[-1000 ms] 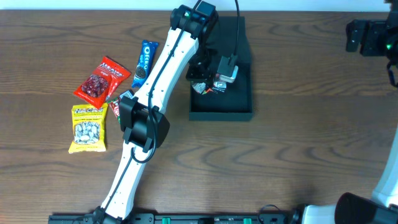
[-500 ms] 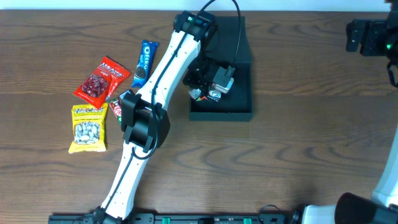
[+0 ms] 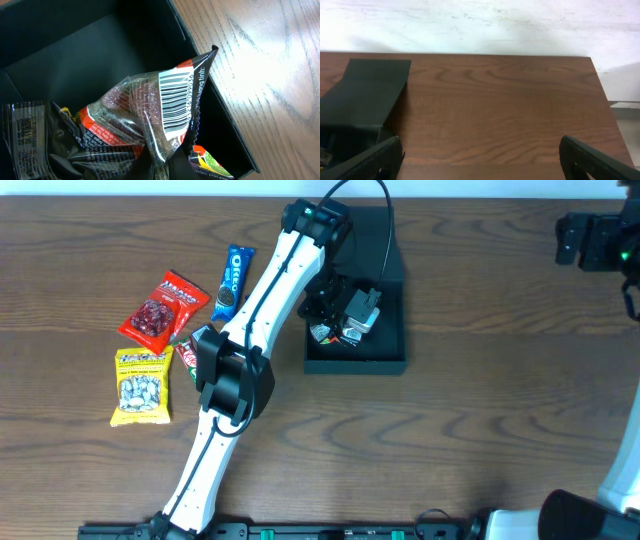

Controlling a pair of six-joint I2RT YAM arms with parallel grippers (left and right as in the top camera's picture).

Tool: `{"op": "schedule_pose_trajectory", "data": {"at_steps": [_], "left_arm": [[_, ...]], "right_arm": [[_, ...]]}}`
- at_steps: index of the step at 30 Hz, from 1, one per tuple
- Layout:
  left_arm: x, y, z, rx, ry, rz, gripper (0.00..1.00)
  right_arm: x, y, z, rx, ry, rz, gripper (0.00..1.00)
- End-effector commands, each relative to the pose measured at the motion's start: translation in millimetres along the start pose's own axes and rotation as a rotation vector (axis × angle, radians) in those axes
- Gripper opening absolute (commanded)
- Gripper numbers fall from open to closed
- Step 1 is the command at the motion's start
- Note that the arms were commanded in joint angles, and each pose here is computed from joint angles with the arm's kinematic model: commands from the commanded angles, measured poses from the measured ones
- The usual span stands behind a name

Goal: Pack container
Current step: 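Open the left gripper and lift it out of the box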

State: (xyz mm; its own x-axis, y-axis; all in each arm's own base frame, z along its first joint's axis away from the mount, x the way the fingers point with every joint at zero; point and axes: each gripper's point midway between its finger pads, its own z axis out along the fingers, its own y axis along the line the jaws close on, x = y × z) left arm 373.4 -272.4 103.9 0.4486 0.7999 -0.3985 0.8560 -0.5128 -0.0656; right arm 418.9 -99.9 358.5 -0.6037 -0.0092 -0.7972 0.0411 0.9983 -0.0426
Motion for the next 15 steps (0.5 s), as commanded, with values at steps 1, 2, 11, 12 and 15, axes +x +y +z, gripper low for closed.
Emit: {"op": "schedule_pose_trajectory", "data": {"at_steps": [1,2,11,12,15], "left_arm": [[-3.8,-15.4,5.7,0.074,-0.026,-0.040,0.29],[-3.7,-14.3,5.7,0.071,-0.025,-0.059,0.48],[-1.1,-12.0,5.4,0.061,-0.008,-0.123,0.96],[-1.5,-10.0,4.6,0.051,-0.008,-0.145,0.95],[-13.5,6.0,-4.2,-0.024,-0.064,-0.267,0.95]], "right_arm": [[-3.1,-0.8,-8.6,0.004,-0.018,-0.015,0.99],[-3.0,-0.8,-8.6,0.004,-0.018,-0.014,0.99],[-3.1,-0.8,-8.6,0.004,-0.018,-0.014,0.99],[-3.2,-0.8,-8.6,0.004,-0.018,-0.014,0.99],[-3.3,-0.8,-8.5,0.003,-0.019,-0.014,0.99]]}}
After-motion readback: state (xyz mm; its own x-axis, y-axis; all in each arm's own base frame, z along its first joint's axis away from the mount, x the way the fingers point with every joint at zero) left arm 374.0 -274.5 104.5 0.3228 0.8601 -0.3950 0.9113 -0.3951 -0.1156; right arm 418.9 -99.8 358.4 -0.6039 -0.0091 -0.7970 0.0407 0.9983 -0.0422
